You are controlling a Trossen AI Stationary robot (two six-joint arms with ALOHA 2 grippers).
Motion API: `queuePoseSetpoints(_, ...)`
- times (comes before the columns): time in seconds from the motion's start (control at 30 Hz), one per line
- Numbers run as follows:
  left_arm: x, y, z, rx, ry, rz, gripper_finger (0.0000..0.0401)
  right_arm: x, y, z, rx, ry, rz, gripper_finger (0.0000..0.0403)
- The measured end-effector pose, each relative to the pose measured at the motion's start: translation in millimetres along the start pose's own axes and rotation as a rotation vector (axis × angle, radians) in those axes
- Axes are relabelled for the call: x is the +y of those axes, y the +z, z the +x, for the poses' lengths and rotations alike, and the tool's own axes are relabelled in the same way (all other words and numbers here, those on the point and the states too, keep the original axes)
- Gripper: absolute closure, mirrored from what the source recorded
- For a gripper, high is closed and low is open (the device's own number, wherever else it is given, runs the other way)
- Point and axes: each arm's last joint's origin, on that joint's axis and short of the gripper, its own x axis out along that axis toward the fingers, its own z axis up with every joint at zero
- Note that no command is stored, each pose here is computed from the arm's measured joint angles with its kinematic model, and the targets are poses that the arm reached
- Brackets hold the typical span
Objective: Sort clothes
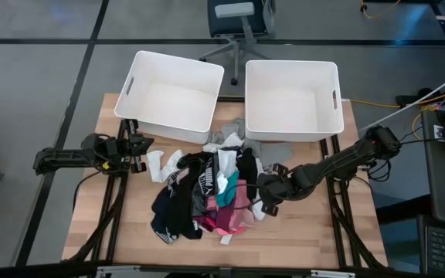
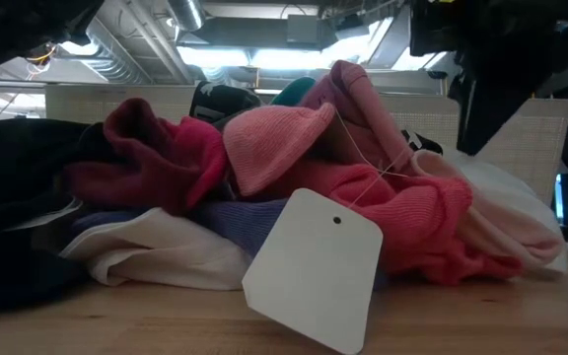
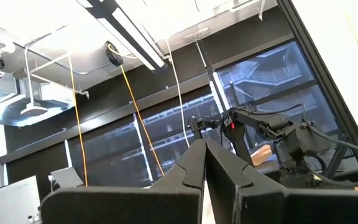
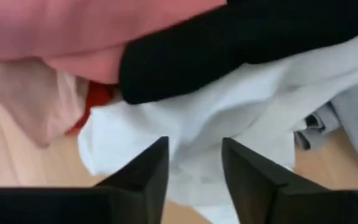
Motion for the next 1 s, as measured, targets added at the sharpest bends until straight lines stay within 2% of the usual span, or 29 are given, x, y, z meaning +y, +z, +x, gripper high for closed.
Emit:
queuePoseSetpoints(0.13, -0.1, -0.1, 0.0, 0.001, 0.000, -0.002, 0.0397, 1.9, 1.0, 5.4, -0.052, 0.027, -0.028, 0.0214)
queuePoseSetpoints(0.27, -0.1, -0.1, 0.0, 0.001, 0.000, -0.002, 0.0397, 1.6, 2.4, 5.5, -0.085, 0.001, -0.056, 0.0212)
queuePoseSetpoints(0.4, -0.1, -0.2, 0.0, 0.001, -0.001, -0.003, 0.0397, 1.0, 2.3, 5.5, -0.091, -0.014, -0.070, 0.0250)
queuePoseSetpoints(0.6, -0.1, -0.1, 0.0, 0.001, 0.000, -0.003, 0.0397, 1.0, 2.3, 5.5, -0.090, -0.016, -0.106, 0.0366)
queuePoseSetpoints(0.67, 0.0, 0.0, 0.0, 0.001, 0.000, -0.003, 0.0397, 0.6, 2.5, 5.5, -0.098, -0.030, -0.131, 0.0392)
queuePoseSetpoints(0.83, -0.1, -0.1, 0.0, 0.001, 0.000, -0.002, 0.0397, 0.1, 2.8, 4.1, -0.107, -0.037, -0.158, 0.0381)
queuePoseSetpoints(1.0, 0.0, 0.0, 0.0, 0.000, 0.000, -0.002, 0.0397, -5.5, 2.8, -11.6, -0.148, -0.045, -0.154, 0.0397)
